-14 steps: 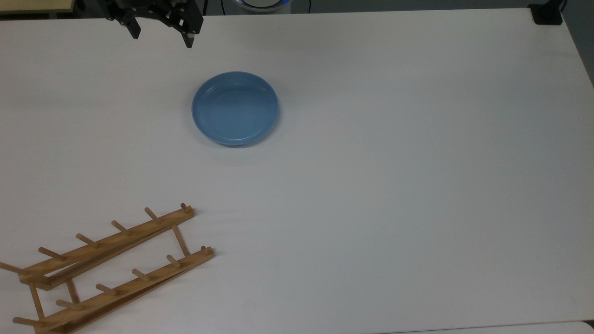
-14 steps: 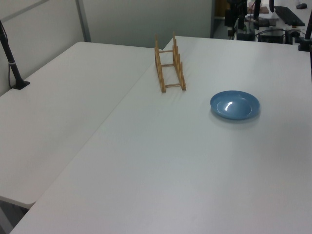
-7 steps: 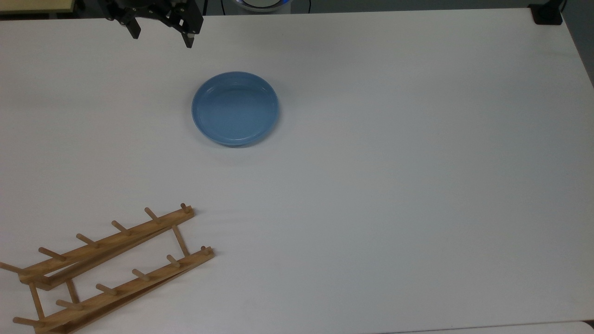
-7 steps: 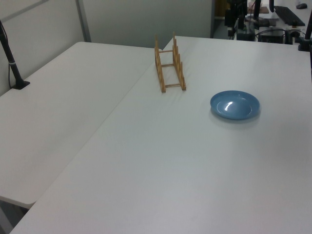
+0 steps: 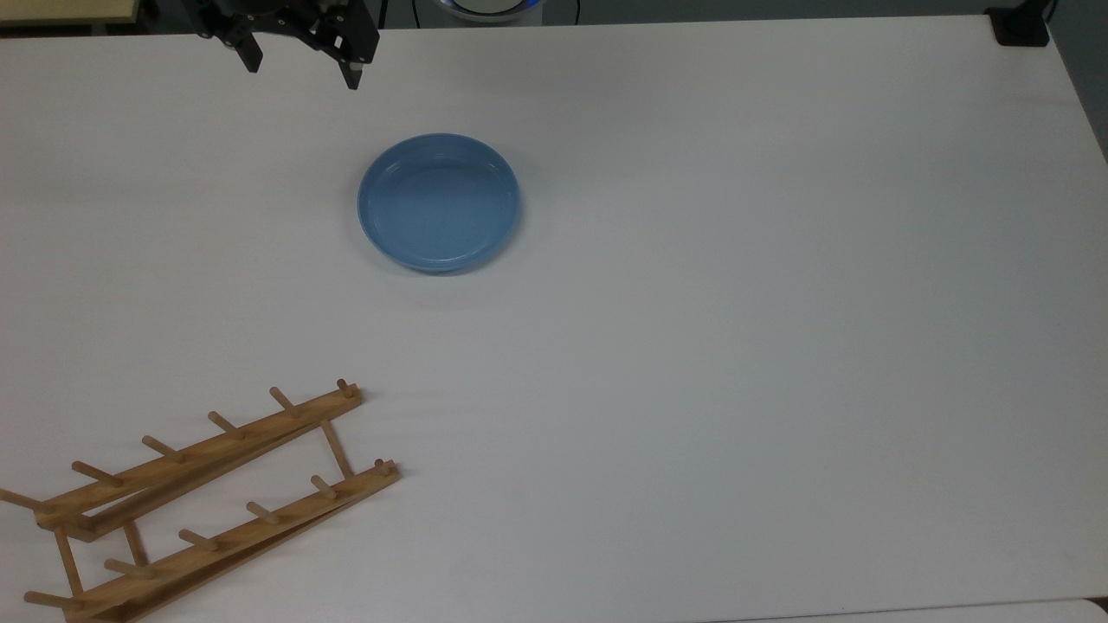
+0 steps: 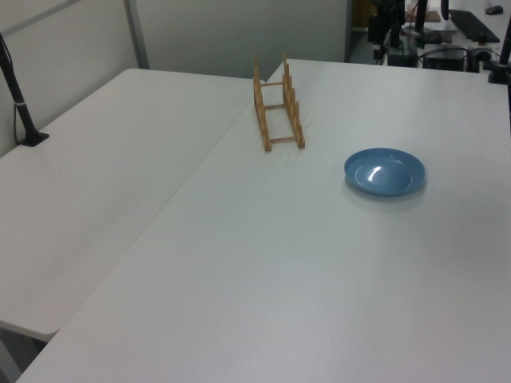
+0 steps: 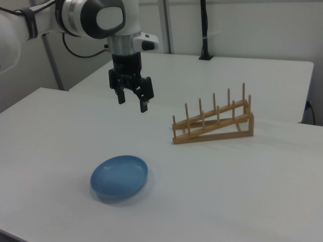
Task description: Place plate in plate rack
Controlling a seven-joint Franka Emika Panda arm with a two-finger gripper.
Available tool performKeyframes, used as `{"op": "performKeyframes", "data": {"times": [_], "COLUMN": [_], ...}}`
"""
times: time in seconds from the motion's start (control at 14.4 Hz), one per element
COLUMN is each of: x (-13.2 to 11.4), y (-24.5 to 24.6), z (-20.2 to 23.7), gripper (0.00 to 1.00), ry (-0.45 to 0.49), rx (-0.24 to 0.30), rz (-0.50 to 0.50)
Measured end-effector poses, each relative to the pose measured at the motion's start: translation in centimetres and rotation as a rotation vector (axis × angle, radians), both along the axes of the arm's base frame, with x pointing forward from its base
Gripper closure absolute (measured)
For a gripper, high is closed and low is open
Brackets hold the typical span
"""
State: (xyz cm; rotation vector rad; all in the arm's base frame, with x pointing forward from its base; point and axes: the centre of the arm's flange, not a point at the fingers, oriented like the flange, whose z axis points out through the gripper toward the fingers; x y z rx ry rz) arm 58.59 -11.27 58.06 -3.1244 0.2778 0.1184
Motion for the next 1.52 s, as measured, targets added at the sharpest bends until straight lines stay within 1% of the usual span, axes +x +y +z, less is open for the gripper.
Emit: {"op": "performKeyframes", "data": {"times": [0.9, 1.52], "x": [0.4, 0.0], "y": [1.7, 1.2], "z": [-0.6, 1.1], "gripper": [0.0, 0.0], "ry": [0.011, -0.022], "rx": [0.003, -0.003], "rz": [0.03, 0.022]}}
